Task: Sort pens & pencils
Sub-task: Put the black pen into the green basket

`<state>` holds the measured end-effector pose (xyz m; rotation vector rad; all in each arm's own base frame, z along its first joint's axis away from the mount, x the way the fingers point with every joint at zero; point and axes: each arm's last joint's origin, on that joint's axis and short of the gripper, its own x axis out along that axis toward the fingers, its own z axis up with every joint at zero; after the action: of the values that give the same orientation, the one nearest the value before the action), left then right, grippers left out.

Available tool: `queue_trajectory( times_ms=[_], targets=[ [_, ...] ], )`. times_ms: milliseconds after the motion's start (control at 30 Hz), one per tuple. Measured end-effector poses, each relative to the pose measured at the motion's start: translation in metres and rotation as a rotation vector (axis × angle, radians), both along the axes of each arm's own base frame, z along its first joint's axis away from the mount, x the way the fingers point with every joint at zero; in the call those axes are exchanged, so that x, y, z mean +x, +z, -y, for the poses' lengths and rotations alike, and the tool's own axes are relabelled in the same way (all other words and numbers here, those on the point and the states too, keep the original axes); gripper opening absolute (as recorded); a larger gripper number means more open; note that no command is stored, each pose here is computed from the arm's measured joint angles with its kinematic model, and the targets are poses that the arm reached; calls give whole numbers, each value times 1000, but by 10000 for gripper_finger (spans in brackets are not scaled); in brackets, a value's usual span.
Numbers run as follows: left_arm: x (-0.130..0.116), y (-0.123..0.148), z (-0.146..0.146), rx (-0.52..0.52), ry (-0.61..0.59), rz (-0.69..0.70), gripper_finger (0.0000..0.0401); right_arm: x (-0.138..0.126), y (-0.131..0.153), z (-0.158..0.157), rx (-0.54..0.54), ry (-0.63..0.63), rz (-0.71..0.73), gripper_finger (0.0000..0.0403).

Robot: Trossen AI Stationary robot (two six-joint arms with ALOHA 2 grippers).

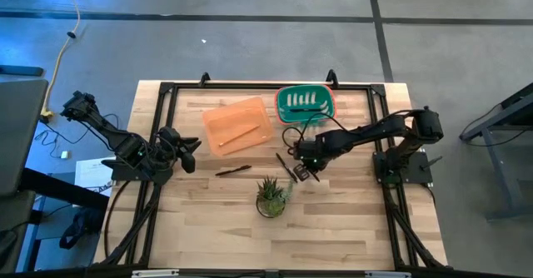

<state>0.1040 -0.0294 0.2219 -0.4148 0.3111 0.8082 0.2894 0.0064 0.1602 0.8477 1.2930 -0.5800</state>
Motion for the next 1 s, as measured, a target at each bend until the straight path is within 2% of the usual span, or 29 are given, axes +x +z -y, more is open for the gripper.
queue_trajectory(
  times_ms=[200,567,1000],
  targets=[
    [0,0,0,-1,0,2,76,0,5,-1,21,5,22,0],
    [1,1,0,-2,7,21,76,-11,36,0,18,-15,121,0],
    [1,2,0,16,41,57,76,-26,71,2,-37,-10,262,0]
  ],
)
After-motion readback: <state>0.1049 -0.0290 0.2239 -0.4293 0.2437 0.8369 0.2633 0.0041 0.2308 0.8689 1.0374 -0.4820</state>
